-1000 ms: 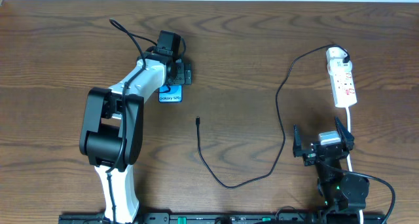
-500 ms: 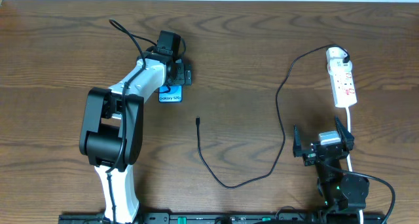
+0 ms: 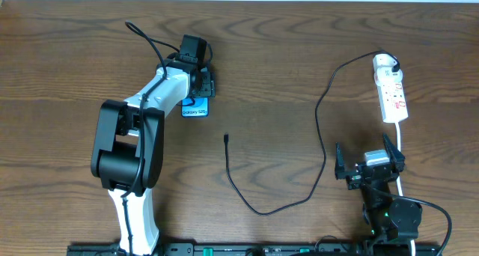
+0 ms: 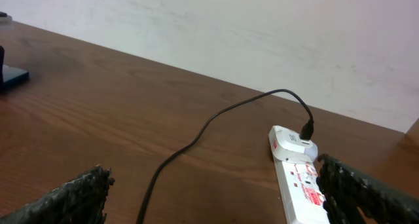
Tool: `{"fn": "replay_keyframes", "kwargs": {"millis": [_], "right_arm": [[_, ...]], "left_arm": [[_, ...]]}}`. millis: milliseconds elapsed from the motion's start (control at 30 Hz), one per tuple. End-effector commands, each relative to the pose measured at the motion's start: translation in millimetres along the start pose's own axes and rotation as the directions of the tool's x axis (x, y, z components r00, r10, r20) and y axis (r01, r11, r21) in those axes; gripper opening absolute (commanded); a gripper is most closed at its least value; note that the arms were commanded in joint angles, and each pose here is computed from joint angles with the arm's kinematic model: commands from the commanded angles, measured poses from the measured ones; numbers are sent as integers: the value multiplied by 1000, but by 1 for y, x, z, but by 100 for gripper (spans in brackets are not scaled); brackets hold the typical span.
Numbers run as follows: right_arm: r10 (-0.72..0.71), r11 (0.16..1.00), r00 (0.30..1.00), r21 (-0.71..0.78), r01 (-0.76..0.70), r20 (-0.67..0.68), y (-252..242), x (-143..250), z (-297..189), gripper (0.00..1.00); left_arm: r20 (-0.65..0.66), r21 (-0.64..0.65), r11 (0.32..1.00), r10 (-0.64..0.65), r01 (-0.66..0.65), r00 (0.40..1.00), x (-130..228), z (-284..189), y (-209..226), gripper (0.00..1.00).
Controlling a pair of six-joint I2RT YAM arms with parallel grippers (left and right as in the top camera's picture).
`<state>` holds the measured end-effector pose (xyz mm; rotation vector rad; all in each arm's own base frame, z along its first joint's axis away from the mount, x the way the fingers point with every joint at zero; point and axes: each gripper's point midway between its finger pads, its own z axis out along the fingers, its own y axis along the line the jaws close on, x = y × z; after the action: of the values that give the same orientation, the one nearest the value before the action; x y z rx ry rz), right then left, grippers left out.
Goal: Plug charger to phone and switch on socket
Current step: 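Close the left gripper on the phone's top edge, then lift the phone upright with the left gripper, tilting it toward center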
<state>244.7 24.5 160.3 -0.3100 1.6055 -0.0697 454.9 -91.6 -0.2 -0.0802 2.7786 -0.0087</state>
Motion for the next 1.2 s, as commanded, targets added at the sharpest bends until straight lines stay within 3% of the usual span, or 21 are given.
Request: {"fn": "replay_keyframes", "kwargs": {"millis": [0, 633, 933, 1167], "right_arm": [[9, 1000, 1000, -5, -9, 3, 1, 0, 0, 99], [9, 1000, 1000, -5, -9, 3, 2, 0, 0, 99], [9, 1000, 1000, -5, -9, 3, 1, 0, 0, 99], [9, 1000, 1000, -5, -9, 3, 2, 0, 0, 99]], "left_arm": [[-87, -33, 999, 8, -11, 996, 28, 25, 9, 74], [45, 3, 1000, -3, 3, 999, -7, -28, 4, 68], [21, 13, 1000, -22, 21, 1000, -1, -47, 4, 68], [-47, 165, 985, -36, 44, 998, 12, -66, -20, 68]]}}
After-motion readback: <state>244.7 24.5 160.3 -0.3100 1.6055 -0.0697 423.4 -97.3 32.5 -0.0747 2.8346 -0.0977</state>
